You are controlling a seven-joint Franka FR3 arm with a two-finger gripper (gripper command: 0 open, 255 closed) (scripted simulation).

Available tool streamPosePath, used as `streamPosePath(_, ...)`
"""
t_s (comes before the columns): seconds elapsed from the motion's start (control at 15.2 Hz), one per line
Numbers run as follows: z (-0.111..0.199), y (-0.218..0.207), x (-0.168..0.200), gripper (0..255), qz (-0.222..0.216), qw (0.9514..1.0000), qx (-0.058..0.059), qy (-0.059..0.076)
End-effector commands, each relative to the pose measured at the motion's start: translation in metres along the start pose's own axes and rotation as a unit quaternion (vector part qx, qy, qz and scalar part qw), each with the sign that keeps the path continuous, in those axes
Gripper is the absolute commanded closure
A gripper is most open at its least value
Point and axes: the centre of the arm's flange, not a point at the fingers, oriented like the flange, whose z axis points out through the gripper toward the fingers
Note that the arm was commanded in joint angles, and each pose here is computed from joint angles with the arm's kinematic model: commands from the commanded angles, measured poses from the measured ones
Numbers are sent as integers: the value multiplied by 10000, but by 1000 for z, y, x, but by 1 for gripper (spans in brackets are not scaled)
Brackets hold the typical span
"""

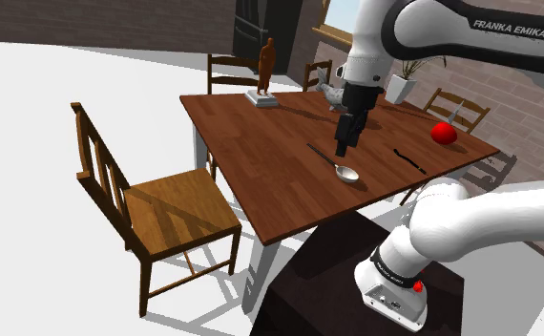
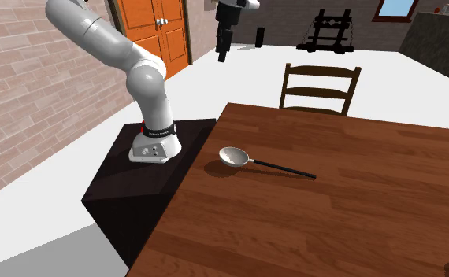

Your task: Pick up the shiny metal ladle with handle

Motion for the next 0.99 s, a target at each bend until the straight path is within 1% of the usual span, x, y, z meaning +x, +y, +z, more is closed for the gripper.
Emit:
streamPosePath(0.0, 0, 0, 0, 0, 0, 10000, 0, 0)
streamPosePath(0.46, 40, 72, 28, 0, 470, 9981, 2, 407)
streamPosePath(0.92, 78, 147, 53, 0, 938, 9923, 5, 813)
